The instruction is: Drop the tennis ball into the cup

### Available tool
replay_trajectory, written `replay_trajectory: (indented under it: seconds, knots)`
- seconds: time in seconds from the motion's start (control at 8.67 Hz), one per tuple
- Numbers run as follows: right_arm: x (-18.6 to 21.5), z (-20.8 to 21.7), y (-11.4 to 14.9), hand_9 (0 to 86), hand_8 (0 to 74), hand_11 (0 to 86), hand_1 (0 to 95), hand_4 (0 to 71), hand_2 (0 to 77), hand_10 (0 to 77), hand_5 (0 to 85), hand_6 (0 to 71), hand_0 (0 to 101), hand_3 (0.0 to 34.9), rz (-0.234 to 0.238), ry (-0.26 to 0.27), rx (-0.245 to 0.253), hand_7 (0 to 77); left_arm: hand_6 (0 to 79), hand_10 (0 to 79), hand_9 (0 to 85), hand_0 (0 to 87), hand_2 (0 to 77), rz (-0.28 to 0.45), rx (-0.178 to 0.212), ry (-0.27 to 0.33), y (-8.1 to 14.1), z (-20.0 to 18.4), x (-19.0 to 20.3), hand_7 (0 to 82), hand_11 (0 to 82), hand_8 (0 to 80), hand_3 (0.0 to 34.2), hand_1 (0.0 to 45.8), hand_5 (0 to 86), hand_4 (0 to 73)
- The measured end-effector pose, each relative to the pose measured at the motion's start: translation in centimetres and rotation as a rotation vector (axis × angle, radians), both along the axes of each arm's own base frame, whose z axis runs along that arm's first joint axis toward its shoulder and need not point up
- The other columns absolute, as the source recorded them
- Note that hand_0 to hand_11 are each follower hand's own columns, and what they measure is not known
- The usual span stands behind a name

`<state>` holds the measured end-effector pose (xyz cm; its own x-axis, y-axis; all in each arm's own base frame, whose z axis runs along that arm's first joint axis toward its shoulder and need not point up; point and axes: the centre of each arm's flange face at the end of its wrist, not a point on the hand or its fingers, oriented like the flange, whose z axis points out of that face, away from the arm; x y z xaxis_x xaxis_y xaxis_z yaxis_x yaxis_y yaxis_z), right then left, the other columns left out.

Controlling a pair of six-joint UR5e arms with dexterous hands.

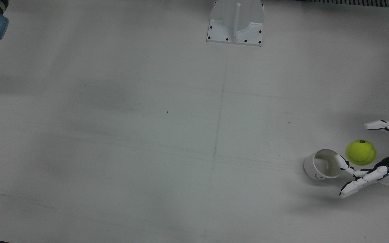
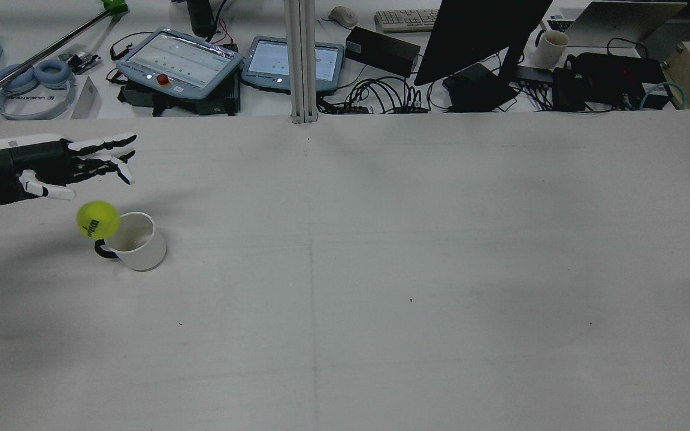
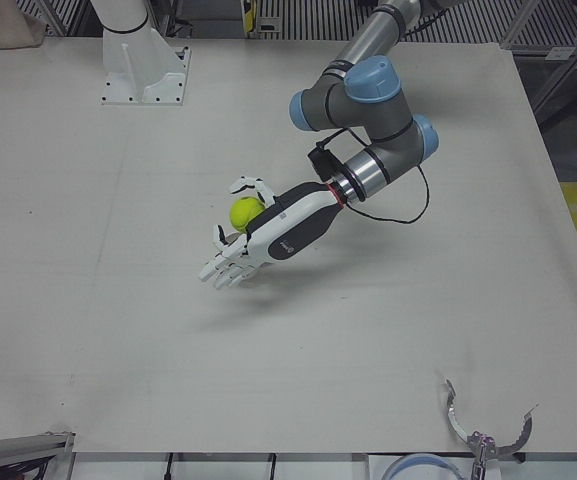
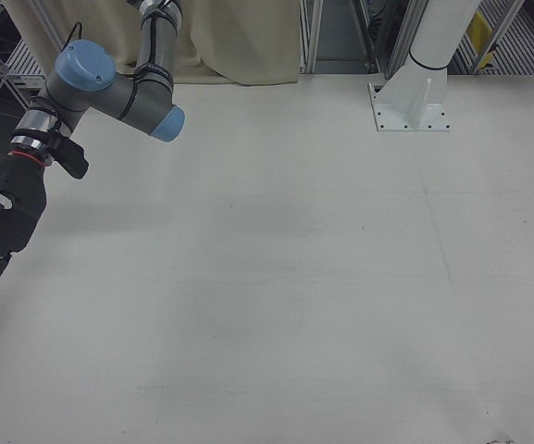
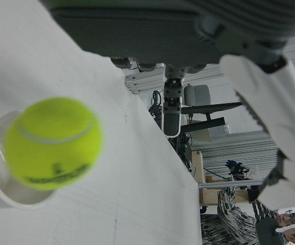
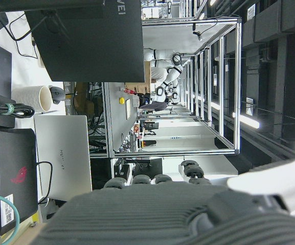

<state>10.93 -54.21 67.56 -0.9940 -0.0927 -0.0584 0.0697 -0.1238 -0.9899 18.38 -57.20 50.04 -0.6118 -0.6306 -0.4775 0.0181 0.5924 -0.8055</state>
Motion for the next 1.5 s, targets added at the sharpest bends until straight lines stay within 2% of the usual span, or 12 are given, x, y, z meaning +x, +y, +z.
replay_trajectory:
  seconds: [0.12,0.23,0.35,0.58,0.69,0.81,0.92,1.04,1.15,1.38,1.5]
  knots:
    - [0.0,0.0,0.0,0.0,0.0,0.5,0.5,0.0,0.5,0.0,0.0,0.0,0,0.0,0.0,0.0,0.0,0.0,26.7,0.0,1.6,37.5,39.8,0.0,0.001,0.001,0.0,0.0,0.0,34.9,0.5,0.0,0.0,2.7,0.5,1.1]
    - [0.0,0.0,0.0,0.0,0.0,0.5,0.5,0.0,0.5,0.0,0.0,0.0,0,0.0,-0.001,0.0,0.0,0.0,0.5,0.0,1.6,37.4,17.5,0.0,0.001,0.001,0.0,0.0,0.0,6.5,0.5,0.0,0.0,2.7,0.5,1.1]
    - [0.0,0.0,0.0,0.0,0.0,0.5,0.5,0.0,0.5,0.0,0.0,0.0,0,0.0,-0.001,0.0,0.0,0.0,0.0,0.0,1.1,37.6,2.2,0.0,0.001,0.001,0.0,0.0,0.0,8.2,0.5,0.0,0.0,2.2,0.5,1.1]
    - [-0.1,0.0,0.0,0.0,0.0,0.5,0.5,0.0,0.5,0.0,0.0,0.0,0,0.0,-0.001,0.0,0.0,0.0,0.0,0.0,1.1,37.9,2.2,-0.001,0.001,0.004,-0.1,-0.2,-0.2,8.2,0.5,0.0,0.0,1.1,0.5,1.1]
    - [-0.1,0.0,0.0,0.0,0.0,0.5,0.5,0.0,0.5,0.0,0.0,0.0,0,0.0,-0.001,0.0,0.0,0.0,4.4,0.0,1.1,42.0,1.6,-0.024,-0.011,0.002,-0.6,-0.2,-1.6,7.6,0.5,0.0,0.0,1.1,1.1,1.1]
    - [-0.1,0.0,0.0,0.0,0.0,0.5,0.5,0.0,0.5,0.0,0.0,0.0,0,0.0,-0.002,0.001,0.0,0.0,0.0,0.0,1.1,47.8,1.6,-0.087,-0.029,-0.003,-2.0,-0.4,-5.1,9.8,0.5,0.0,0.0,2.2,1.1,1.1]
    - [-0.1,0.0,0.0,0.0,0.0,0.5,0.5,0.0,0.5,0.0,0.0,0.0,0,0.0,-0.002,0.001,0.0,0.0,0.0,0.0,1.1,47.0,0.5,-0.163,-0.047,-0.008,-4.1,-0.4,-9.2,14.7,0.0,0.0,0.0,8.2,0.5,1.1]
    - [-0.1,-0.1,0.0,0.0,0.0,0.5,0.5,0.0,0.5,0.0,0.0,0.0,0,0.0,-0.002,0.001,0.001,0.0,4.9,0.0,0.5,47.0,1.1,-0.25,-0.071,-0.015,-6.1,0.4,-14.1,13.6,0.0,0.0,0.0,11.4,0.5,1.1]
    - [-0.1,-0.1,0.0,0.0,0.0,0.5,0.5,0.0,0.5,0.0,0.0,0.0,0,0.0,-0.001,0.001,0.002,0.0,0.0,0.0,0.5,46.9,1.1,-0.336,-0.098,-0.018,-7.5,2.1,-19.0,13.1,0.5,0.0,0.0,11.4,0.5,1.1]
    - [-0.1,-0.1,0.0,0.0,0.0,0.5,0.5,0.0,0.5,0.0,0.0,0.0,0,0.0,-0.002,0.002,0.001,0.0,0.5,0.0,0.5,50.4,1.1,-0.495,-0.134,-0.01,-8.2,5.7,-27.3,10.4,0.5,0.0,0.0,15.8,1.1,1.1]
    - [-0.1,-0.1,0.0,0.0,0.0,0.5,0.5,0.0,0.5,0.0,0.0,0.0,0,0.0,-0.002,0.003,0.001,0.0,0.5,0.0,0.5,50.4,1.1,-0.562,-0.142,-0.001,-8.0,6.6,-30.1,10.4,0.5,0.0,0.0,15.8,1.1,1.1]
